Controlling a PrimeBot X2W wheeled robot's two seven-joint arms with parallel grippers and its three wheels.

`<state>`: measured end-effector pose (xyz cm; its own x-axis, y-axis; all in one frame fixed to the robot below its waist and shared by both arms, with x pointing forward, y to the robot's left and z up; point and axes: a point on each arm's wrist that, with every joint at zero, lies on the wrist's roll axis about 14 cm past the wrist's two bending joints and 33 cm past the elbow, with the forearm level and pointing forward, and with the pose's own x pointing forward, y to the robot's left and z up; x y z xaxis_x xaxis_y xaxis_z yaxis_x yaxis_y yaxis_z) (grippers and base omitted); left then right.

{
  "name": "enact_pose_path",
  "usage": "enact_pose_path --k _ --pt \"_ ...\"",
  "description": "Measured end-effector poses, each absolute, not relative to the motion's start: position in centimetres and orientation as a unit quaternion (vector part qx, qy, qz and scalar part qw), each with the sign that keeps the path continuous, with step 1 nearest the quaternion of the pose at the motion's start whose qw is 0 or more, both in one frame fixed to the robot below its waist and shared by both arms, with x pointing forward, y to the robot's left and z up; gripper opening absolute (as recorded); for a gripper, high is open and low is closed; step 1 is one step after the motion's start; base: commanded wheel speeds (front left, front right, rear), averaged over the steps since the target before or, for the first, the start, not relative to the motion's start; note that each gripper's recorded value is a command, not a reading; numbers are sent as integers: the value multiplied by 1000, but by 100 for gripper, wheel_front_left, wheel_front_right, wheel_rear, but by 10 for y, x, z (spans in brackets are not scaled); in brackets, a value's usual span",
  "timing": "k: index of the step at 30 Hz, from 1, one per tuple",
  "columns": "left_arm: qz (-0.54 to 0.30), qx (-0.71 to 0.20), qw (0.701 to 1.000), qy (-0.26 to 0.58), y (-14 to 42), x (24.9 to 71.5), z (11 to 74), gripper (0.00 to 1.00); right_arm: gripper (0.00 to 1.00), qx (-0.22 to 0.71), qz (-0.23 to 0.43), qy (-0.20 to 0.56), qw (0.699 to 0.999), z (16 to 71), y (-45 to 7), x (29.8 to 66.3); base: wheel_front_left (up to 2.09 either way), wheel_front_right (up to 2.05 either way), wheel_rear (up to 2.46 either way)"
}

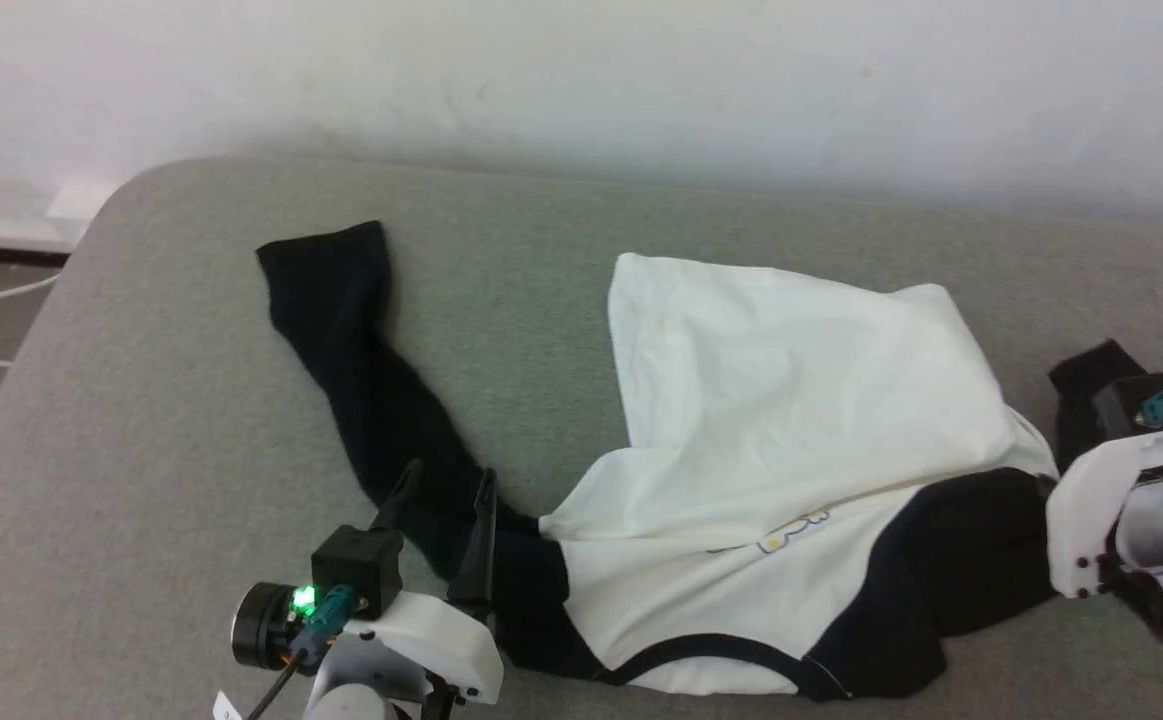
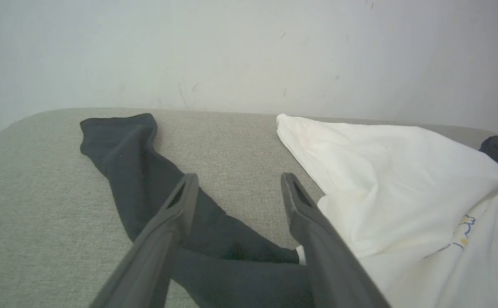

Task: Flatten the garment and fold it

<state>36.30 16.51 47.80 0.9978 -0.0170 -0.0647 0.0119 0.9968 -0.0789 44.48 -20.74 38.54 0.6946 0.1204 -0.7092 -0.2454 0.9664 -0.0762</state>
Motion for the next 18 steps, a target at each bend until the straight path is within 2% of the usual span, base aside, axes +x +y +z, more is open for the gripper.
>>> enact_pose_path --k 3,8,13,18 --pt "-33 -33 998 36 154 367 479 100 100 -61 102 314 942 404 -200 448 0 0 0" --pt "-89 -26 995 41 132 389 489 100 100 -15 104 131 986 480 -190 463 0 0 0" --pt "-170 -20 982 85 102 425 499 100 100 16 61 6 998 528 -214 440 0 0 0" --pt "-229 16 957 178 83 466 497 100 100 30 14 -56 998 551 -232 410 0 0 0"
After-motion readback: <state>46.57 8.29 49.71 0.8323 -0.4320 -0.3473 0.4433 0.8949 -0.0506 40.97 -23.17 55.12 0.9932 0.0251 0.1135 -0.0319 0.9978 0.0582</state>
